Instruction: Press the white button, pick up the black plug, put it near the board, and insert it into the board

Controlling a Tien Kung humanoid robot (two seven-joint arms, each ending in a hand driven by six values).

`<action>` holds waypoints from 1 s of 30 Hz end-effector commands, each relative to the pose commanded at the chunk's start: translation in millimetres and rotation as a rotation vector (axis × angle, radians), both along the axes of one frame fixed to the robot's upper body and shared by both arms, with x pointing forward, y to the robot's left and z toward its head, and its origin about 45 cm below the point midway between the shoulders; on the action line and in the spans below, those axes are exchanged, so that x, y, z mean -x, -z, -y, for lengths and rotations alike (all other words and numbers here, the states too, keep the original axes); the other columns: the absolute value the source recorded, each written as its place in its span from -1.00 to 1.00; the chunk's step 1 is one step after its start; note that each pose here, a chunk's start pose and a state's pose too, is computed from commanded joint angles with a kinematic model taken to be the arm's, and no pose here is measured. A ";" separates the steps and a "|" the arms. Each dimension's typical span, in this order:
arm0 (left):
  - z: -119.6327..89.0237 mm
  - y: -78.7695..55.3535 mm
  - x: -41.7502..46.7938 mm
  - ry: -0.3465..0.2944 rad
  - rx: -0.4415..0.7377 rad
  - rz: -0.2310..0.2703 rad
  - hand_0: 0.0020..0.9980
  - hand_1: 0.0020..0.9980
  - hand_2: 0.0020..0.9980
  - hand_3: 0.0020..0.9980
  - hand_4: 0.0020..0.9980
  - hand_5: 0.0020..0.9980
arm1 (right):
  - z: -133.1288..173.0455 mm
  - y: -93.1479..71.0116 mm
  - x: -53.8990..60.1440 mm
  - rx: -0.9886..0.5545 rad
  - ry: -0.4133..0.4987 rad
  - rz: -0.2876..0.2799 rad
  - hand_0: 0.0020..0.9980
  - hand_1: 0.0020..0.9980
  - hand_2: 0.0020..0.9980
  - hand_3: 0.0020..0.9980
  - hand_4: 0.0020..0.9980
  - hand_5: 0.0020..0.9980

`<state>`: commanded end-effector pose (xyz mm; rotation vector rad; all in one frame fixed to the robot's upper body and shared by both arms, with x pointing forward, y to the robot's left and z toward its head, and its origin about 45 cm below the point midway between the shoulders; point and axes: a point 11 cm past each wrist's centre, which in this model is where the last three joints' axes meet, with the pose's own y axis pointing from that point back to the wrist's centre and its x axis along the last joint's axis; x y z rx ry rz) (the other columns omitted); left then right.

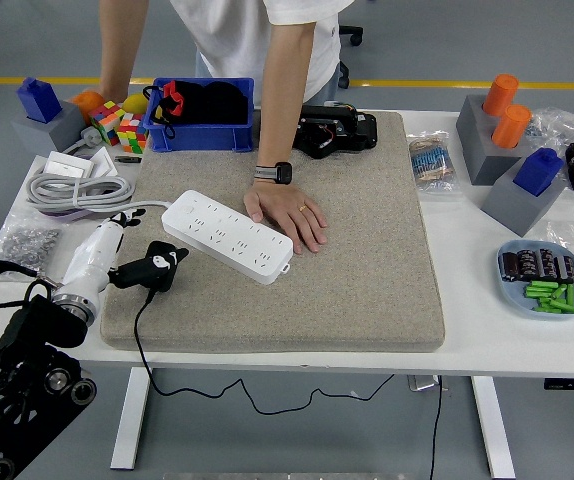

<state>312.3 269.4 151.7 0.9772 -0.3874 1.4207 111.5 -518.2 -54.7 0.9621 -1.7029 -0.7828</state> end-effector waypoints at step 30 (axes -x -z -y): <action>12.6 23.4 -6.0 0.000 -0.139 -0.044 0.77 0.79 0.79 0.83 1.00 -0.23 | -1.9 1.7 2.5 0.000 0.005 0.004 0.24 0.17 0.17 0.17 0.32 -0.20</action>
